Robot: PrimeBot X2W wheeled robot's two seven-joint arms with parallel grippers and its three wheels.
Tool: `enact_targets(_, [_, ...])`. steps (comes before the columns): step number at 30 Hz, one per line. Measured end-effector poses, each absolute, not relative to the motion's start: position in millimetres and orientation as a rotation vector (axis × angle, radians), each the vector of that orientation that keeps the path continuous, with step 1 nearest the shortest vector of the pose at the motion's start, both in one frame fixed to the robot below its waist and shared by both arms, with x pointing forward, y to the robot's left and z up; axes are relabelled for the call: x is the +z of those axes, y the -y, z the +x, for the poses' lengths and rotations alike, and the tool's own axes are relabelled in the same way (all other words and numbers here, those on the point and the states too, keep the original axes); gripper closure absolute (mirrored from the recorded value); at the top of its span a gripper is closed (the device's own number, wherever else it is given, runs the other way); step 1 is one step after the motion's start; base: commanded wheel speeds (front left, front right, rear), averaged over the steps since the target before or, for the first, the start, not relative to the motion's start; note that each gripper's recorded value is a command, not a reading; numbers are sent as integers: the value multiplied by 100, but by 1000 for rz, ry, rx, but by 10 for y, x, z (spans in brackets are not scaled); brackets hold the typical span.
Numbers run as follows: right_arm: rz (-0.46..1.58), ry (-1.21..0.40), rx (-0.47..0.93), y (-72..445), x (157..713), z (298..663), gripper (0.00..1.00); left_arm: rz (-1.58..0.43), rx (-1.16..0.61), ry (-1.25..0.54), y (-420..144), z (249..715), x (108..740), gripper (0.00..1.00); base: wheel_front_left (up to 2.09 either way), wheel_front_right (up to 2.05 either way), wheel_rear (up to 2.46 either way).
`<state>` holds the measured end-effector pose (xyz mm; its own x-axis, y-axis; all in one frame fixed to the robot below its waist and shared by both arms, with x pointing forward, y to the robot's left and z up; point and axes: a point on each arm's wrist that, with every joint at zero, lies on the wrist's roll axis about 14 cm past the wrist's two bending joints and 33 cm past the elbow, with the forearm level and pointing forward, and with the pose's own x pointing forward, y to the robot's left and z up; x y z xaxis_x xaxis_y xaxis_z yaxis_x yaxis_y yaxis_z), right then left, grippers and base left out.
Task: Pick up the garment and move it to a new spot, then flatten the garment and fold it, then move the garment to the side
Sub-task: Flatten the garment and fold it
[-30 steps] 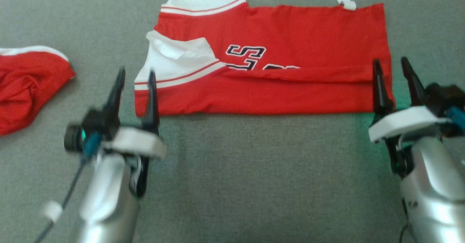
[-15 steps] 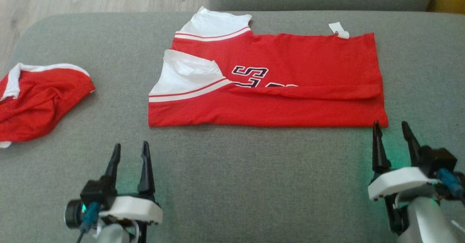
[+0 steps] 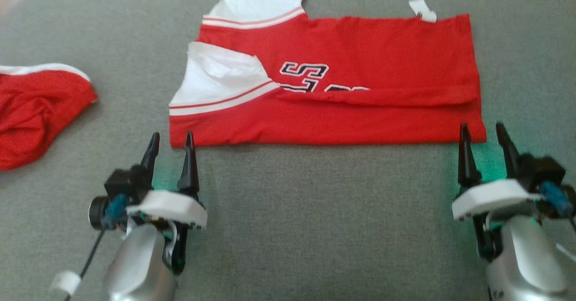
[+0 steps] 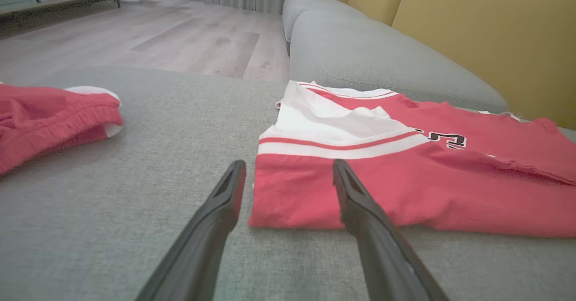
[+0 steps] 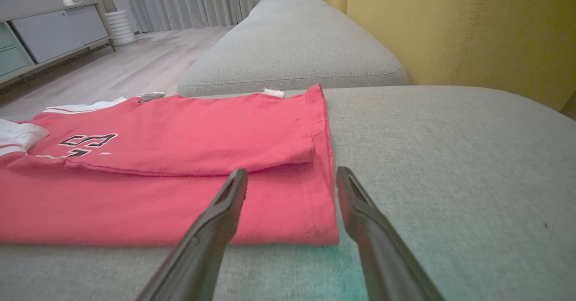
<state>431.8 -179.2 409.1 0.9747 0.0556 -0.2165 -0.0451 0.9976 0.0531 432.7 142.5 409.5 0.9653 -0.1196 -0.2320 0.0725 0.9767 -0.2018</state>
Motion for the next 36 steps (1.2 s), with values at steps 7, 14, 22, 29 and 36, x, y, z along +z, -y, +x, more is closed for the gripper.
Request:
enact_targets(7, [42,-255,30,1880,3934,4482,0,-243,-55,-396,-1431,4469,3624,0,0,0,0])
enact_targets(14, [38,-343,9,1952,3654,4448,0,-271,-121,-416,-1264,4558,3554,100,0,0,0])
enact_targets(22, [89,-371,16,1864,3596,4488,100,-290,-147,-392,-1206,4545,3663,100,0,0,0])
enact_targets(29, [162,-345,-25,1916,3741,4306,100,-301,-106,-348,-1279,4261,3822,100,0,0,0])
enact_targets(36, [208,-375,-58,1983,3697,3747,100,-288,-84,-375,-1349,3686,3767,100,0,0,0])
